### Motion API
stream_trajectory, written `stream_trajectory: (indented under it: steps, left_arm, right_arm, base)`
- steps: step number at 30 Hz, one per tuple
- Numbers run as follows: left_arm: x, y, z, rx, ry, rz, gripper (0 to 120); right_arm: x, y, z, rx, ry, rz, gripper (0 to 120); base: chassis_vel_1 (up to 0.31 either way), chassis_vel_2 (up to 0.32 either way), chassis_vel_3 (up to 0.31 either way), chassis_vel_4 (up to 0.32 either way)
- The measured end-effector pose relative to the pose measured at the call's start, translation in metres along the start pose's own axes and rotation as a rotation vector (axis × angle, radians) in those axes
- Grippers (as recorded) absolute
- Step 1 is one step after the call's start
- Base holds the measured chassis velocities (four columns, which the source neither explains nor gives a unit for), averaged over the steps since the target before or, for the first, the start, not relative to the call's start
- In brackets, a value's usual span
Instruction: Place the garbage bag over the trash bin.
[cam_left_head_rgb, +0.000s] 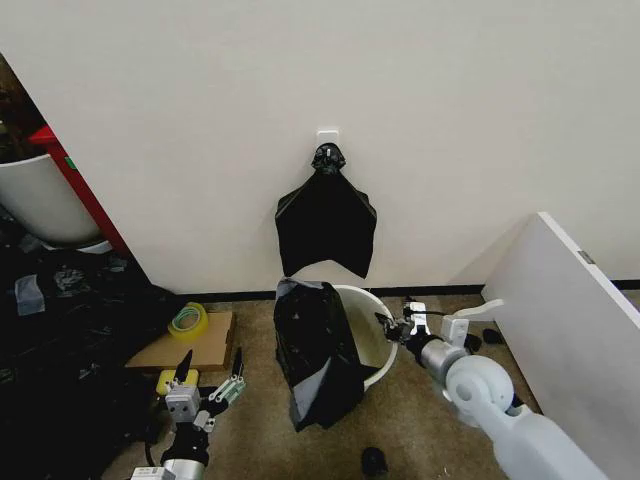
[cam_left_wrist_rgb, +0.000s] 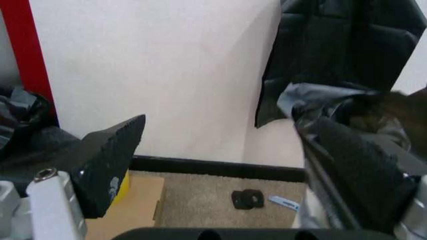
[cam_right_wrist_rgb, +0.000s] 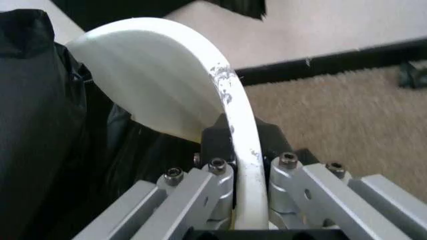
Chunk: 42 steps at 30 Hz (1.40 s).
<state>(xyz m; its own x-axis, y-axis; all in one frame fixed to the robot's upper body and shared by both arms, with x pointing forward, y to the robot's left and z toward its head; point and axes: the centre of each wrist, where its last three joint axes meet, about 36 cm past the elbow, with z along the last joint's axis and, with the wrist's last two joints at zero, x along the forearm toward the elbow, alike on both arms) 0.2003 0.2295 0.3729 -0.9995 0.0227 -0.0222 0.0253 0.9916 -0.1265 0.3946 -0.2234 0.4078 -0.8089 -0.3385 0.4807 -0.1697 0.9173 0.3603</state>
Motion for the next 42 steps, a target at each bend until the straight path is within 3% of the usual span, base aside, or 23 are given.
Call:
stream_trajectory:
  steps: [8,26,30,32,38,40,42]
  left_arm:
    - [-0.002,-0.002,0.001,0.000,0.006,0.007,100]
    - [-0.002,-0.006,0.004,0.008,0.014,0.009,100]
    - [-0.002,-0.008,0.005,0.011,0.015,0.011,100]
    - [-0.001,-0.010,0.005,0.011,0.017,0.014,100]
    - [0.001,-0.012,0.004,0.012,0.015,0.015,100]
    - [0.001,-0.012,0.003,0.011,0.014,0.016,100]
    - [0.001,-0.012,0.002,0.011,0.012,0.017,100]
  right_arm:
    - [-0.014,0.027,0.020,-0.030,-0.028,0.132,2]
    - [-0.035,0.039,0.034,-0.080,-0.036,0.161,2]
    - [-0.032,0.038,0.032,-0.072,-0.037,0.151,11]
    - [-0.031,0.033,0.032,-0.052,-0.035,0.149,22]
    - [-0.021,0.030,0.026,-0.001,-0.070,0.158,39]
    - [0.004,0.037,0.019,0.122,-0.103,0.211,57]
    - [0.018,0.040,0.016,0.163,-0.110,0.230,65]
  base:
    - [0.000,0.000,0.000,0.000]
    - [0.000,0.000,0.000,0.000]
    - [0.000,0.000,0.000,0.000]
    - [0.000,0.000,0.000,0.000]
    - [0.000,0.000,0.000,0.000]
    - [0.000,0.000,0.000,0.000]
    - [0.000,0.000,0.000,0.000]
